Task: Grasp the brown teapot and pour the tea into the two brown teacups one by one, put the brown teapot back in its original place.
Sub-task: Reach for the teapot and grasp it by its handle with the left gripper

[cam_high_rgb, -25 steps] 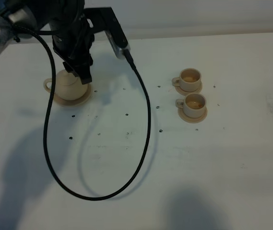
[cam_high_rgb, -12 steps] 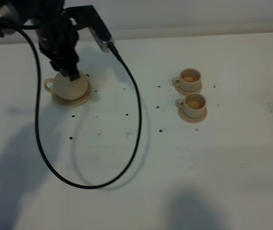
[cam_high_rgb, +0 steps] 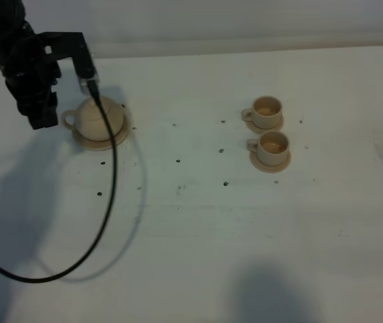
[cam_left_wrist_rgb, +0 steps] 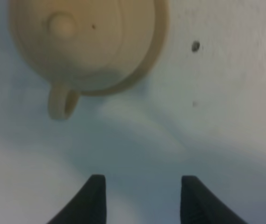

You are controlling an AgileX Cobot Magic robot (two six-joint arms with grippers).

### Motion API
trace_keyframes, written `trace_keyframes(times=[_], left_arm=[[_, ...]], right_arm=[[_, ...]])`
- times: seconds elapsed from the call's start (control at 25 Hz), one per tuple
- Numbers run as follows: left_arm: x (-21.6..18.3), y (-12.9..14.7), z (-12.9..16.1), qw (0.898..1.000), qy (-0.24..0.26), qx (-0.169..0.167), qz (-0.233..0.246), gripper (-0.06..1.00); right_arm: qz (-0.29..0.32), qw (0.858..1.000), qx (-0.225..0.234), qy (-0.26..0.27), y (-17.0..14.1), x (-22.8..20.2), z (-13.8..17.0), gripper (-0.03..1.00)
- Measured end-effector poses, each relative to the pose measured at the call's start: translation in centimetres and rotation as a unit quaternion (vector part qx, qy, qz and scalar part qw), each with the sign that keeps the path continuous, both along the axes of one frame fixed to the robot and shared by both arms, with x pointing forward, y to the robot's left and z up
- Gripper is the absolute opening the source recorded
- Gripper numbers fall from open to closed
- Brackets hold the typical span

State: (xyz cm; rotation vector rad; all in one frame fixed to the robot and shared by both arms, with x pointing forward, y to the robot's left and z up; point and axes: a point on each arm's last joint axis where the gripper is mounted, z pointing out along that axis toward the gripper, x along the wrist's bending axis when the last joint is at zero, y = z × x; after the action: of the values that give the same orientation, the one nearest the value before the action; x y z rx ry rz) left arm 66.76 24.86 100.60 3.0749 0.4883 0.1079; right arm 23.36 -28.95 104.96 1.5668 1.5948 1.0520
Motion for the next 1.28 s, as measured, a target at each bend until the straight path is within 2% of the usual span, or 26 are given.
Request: trace_keyframes(times=[0.24, 0.4, 0.56, 0.96, 1.28], left_arm=[[0.6, 0.5, -0.2, 0.999, -0.023, 0.004, -0.035, 0.41], [1.4, 0.8, -1.9, 0.999, -0.027, 0.026, -0.036, 0.49], [2.3, 0.8, -3.6, 0.998, -0.040, 0.029, -0.039, 0.53], [3.5, 0.4, -6.0, 0.996, -0.064, 0.028, -0.054, 0.54], [4.0, -1.2, -6.8, 0.993, -0.086, 0.032, -0.076, 0.54]], right_arm=[[0.000, 1.000, 0.000, 0.000, 0.0, 0.0, 0.0, 0.47], [0.000, 1.000, 0.000, 0.000, 0.0, 0.0, 0.0, 0.47], [0.000, 1.000, 0.000, 0.000, 0.0, 0.0, 0.0, 0.47], [0.000, 1.000, 0.000, 0.000, 0.0, 0.0, 0.0, 0.47], [0.000, 1.000, 0.000, 0.000, 0.0, 0.0, 0.0, 0.47]])
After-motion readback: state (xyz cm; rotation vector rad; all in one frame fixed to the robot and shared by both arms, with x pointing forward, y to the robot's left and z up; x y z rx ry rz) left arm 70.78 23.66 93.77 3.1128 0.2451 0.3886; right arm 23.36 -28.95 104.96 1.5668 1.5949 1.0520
